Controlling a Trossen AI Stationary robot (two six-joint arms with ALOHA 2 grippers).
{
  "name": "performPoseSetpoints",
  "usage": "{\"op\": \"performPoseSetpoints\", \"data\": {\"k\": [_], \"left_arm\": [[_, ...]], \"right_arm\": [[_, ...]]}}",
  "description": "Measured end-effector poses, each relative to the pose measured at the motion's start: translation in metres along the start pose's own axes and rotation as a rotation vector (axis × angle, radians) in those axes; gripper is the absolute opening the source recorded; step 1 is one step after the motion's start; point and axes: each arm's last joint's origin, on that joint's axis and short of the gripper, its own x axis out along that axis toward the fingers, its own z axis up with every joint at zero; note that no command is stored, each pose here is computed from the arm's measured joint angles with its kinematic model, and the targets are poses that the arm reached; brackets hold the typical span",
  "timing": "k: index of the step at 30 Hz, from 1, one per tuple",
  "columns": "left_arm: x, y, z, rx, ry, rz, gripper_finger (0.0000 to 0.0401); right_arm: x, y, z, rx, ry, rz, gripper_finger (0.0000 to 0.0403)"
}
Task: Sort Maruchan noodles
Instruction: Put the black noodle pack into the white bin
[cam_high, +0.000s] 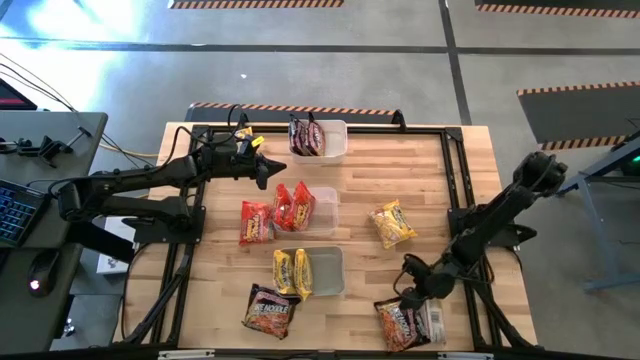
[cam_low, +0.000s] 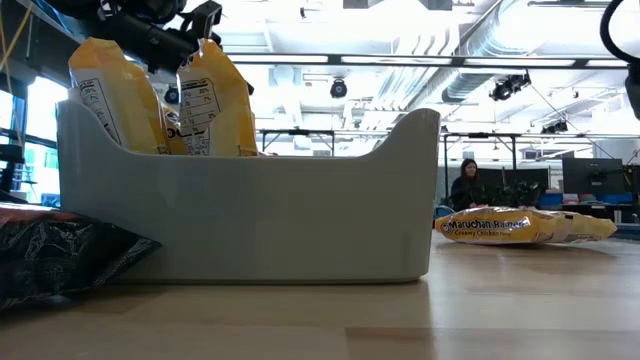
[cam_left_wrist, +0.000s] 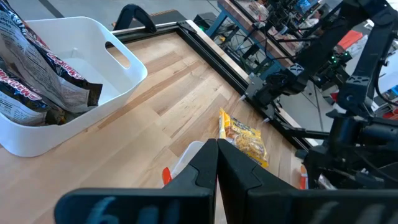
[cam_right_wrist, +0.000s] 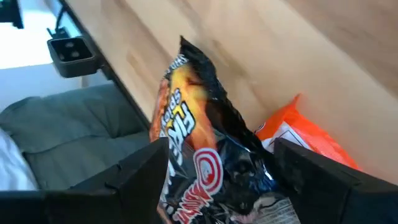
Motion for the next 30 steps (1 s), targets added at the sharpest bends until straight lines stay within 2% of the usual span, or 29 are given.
{"op": "performPoseSetpoints", "data": {"k": [4,8,12,18,25,30], "left_arm": [[0.000,0.000,0.000,0.001,0.000,0.000,0.0000],[0.000,0.000,0.000,0.001,0.000,0.000,0.0000],[0.000,0.000,0.000,0.003,0.000,0.000,0.0000],[0.000,0.000,0.000,0.003,0.000,0.000,0.0000],[0.000,0.000,0.000,0.003,0.000,0.000,0.0000],[0.000,-0.001,0.000,0.003,0.012,-0.018,0.0000]], "right_arm": [[0.007,0.001,-0.001,-0.009,0.010,0.030,0.0279],[0.011,0.003,-0.002,-0.025,0.025,0.058,0.0235],[0.011,0.005,-0.002,-0.041,0.027,0.073,0.0157],[0.011,0.007,-0.002,-0.041,0.030,0.096,0.0017],[0.007,0.015,-0.002,-0.003,-0.011,0.174,0.0005],[-0.011,0.026,0.003,0.024,-0.101,0.270,0.0001]]}}
